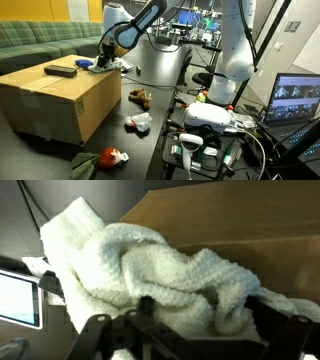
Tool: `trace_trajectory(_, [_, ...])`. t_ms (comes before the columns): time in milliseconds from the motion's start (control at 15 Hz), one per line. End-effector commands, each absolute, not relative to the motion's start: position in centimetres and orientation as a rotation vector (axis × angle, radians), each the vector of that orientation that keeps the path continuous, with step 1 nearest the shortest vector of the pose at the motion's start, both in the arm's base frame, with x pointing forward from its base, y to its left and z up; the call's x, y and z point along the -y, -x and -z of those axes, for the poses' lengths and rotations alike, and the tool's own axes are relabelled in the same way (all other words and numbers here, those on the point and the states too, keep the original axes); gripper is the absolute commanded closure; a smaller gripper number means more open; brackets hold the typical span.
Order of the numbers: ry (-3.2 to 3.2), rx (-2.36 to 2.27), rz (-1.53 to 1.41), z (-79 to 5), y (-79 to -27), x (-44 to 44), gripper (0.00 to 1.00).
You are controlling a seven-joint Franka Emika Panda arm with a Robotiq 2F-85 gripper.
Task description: Swap the things on the box with the things on the table
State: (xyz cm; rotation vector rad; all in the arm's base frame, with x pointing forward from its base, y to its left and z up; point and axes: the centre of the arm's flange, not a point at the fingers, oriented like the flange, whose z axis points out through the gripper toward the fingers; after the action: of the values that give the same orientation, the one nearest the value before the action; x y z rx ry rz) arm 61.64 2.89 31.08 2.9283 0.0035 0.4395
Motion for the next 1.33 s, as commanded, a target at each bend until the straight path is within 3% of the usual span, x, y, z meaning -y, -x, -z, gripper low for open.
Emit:
trace_trajectory(0, [-2.919, 0.013, -0.414, -31.2, -63.2, -2.1, 0.44])
trace_trajectory(467, [-2.910, 0.054, -0.410, -34.6, -60.8, -1.3, 0.97])
trace_trajectory(1267, [-2.808, 0.441, -0.442, -39.9, -51.6, 4.4, 0.96])
